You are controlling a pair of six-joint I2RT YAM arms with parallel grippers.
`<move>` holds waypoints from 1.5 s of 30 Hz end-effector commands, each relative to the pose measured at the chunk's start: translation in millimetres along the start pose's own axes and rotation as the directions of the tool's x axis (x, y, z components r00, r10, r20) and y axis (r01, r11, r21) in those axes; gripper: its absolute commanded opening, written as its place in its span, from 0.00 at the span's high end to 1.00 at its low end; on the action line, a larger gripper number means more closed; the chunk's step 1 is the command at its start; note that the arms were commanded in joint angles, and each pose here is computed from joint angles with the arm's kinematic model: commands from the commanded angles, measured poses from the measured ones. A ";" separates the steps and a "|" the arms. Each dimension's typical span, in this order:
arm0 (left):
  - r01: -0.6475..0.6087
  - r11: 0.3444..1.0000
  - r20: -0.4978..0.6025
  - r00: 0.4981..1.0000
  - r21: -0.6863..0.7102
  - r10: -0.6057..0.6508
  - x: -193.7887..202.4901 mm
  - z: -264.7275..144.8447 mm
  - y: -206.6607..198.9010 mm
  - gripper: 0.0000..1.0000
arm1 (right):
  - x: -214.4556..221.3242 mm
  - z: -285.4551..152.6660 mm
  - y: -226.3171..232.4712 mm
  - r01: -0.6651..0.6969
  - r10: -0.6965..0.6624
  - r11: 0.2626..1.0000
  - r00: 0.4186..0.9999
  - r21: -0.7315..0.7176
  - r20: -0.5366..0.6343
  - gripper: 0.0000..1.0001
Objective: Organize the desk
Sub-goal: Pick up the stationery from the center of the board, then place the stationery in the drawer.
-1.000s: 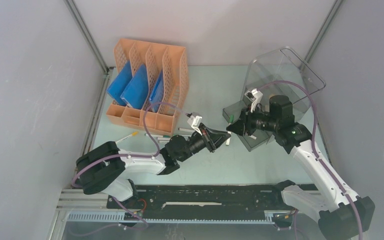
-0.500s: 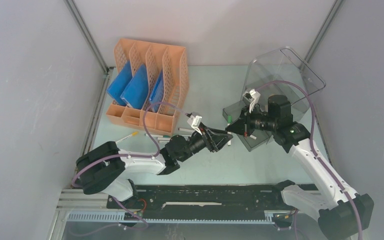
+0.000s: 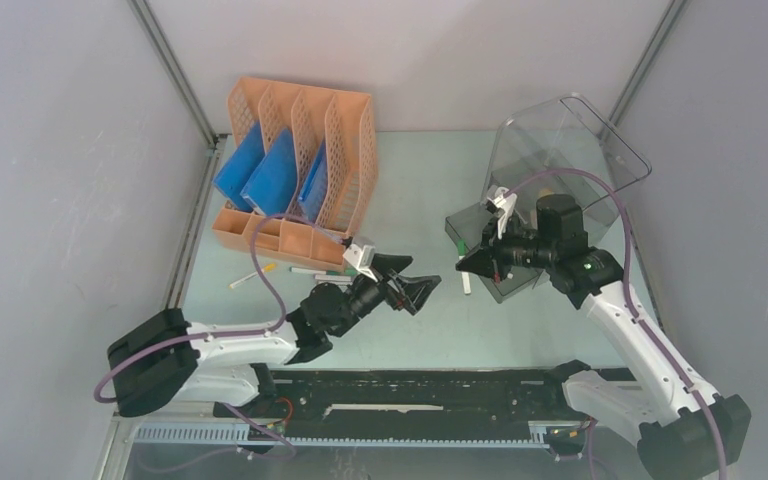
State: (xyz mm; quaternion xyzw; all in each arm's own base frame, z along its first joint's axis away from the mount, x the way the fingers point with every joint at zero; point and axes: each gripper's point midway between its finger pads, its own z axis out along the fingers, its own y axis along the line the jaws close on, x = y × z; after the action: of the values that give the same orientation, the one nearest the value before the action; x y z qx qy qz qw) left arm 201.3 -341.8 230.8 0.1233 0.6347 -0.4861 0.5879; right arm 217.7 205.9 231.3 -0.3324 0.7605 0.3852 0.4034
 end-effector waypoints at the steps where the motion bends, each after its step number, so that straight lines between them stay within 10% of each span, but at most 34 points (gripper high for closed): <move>1: -0.112 0.986 -0.026 0.994 -0.124 0.109 2.8 -18.8 32.2 0.00 | 2.9 -11.7 5.8 0.203 -0.204 0.979 0.979 -0.036 -0.021 1.00; 12: -0.091 0.898 -0.046 0.996 -0.431 0.079 9.7 -74.4 102.4 0.00 | 14.8 -22.7 -41.1 0.322 -0.299 0.932 0.942 0.165 -0.149 1.00; 45: -0.020 0.868 -0.034 0.999 -0.496 0.003 30.4 -103.0 132.5 0.00 | 78.5 -7.8 -177.6 0.285 0.029 0.738 0.893 0.612 -0.450 0.95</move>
State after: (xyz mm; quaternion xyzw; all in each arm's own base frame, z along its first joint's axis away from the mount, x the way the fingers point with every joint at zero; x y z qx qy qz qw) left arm 220.9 -212.4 118.9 -0.0016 0.7561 -0.2943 0.5845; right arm 310.4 94.0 100.2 -0.3146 0.8937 -0.0183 0.3194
